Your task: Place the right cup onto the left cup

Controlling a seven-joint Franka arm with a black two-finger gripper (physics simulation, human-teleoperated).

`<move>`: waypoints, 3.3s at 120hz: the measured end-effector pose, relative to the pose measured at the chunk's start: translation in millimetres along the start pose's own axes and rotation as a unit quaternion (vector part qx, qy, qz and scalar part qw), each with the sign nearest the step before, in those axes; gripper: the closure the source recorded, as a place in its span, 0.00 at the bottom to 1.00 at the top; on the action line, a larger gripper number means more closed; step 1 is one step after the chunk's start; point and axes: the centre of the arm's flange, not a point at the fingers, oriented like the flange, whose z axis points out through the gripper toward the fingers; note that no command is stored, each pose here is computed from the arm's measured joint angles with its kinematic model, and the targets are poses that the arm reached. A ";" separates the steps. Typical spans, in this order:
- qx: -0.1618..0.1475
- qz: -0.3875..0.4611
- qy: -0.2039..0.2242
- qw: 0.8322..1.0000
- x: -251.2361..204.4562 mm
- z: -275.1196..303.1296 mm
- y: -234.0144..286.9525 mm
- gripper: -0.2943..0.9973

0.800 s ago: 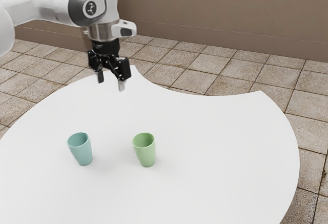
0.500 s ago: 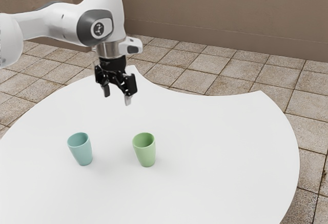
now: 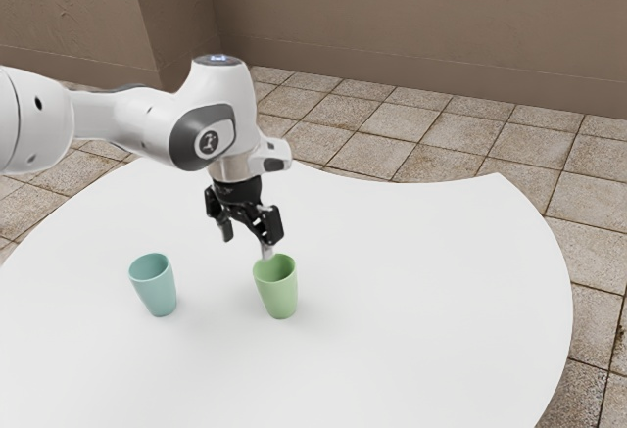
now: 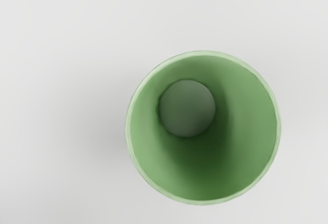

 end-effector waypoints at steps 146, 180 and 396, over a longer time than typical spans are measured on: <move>0.000 -0.040 0.025 0.999 20.7 74.5 -12.0 0.69; -0.003 -0.043 0.027 0.999 23.0 76.8 -9.2 0.81; 0.016 -0.144 0.038 0.989 -56.8 -71.1 -268.2 0.84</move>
